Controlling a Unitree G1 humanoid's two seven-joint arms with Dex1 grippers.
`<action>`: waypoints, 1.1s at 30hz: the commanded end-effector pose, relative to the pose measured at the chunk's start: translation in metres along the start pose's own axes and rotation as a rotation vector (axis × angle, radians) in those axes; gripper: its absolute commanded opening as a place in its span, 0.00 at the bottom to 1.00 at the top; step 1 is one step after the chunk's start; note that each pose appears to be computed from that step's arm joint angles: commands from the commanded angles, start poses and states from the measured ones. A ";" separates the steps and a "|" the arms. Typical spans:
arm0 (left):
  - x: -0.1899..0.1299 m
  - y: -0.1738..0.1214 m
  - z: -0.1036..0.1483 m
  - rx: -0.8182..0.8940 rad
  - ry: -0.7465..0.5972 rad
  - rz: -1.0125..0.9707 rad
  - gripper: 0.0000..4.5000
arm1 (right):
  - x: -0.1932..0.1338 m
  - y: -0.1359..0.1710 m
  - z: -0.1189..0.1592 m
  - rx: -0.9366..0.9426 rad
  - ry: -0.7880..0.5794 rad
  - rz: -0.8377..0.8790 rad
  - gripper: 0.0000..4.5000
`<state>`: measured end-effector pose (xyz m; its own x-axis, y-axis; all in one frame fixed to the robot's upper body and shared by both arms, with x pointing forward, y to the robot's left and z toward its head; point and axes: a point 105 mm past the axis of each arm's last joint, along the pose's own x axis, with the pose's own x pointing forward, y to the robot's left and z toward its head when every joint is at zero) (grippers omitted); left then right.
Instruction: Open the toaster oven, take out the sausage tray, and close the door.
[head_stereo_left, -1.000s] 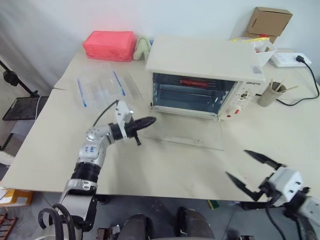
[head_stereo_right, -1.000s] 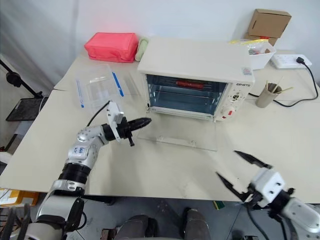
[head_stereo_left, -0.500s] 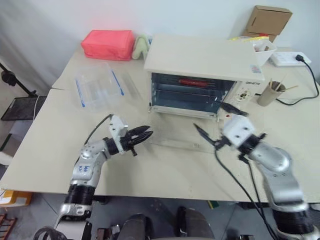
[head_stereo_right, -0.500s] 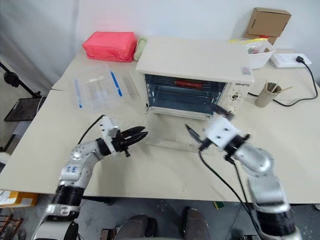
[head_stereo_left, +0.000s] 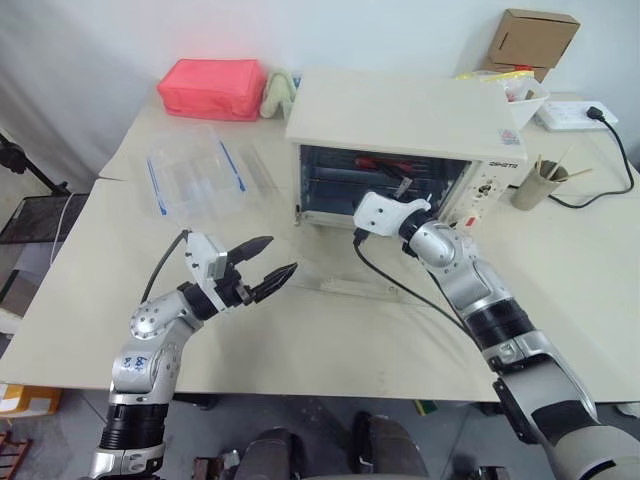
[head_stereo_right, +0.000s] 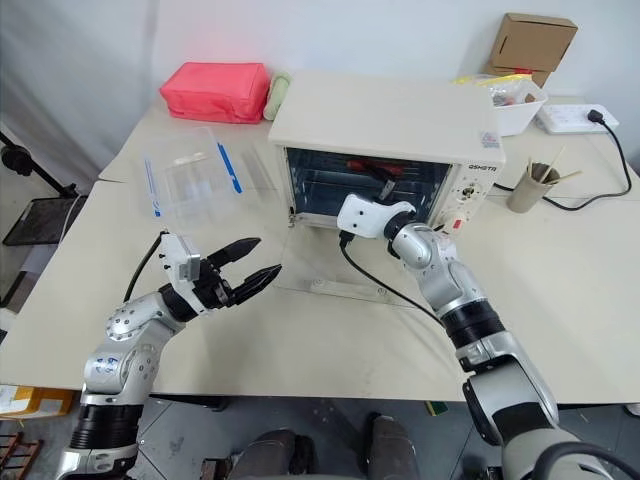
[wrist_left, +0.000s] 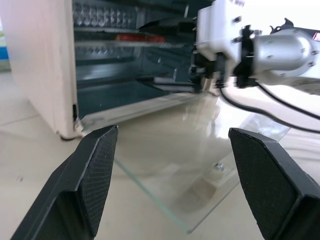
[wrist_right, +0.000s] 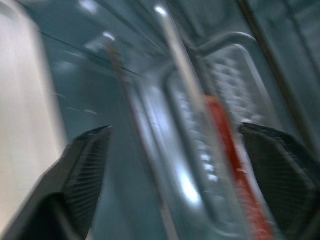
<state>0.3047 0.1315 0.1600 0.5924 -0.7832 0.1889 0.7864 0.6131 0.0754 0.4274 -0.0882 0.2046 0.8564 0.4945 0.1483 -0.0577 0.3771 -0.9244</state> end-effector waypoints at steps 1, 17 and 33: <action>0.001 -0.005 0.010 0.016 -0.037 -0.004 0.84 | 0.004 -0.011 0.002 -0.031 -0.016 -0.052 0.59; 0.013 -0.002 0.013 0.004 -0.060 -0.039 0.84 | 0.009 -0.016 -0.008 -0.037 0.059 -0.072 0.27; 0.061 0.015 0.029 0.028 -0.097 -0.180 0.84 | 0.019 -0.027 -0.005 -0.101 0.074 -0.082 0.00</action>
<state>0.3456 0.0993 0.1915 0.4470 -0.8599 0.2464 0.8680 0.4836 0.1128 0.4477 -0.0927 0.2099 0.9024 0.4135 0.1212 0.0048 0.2716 -0.9624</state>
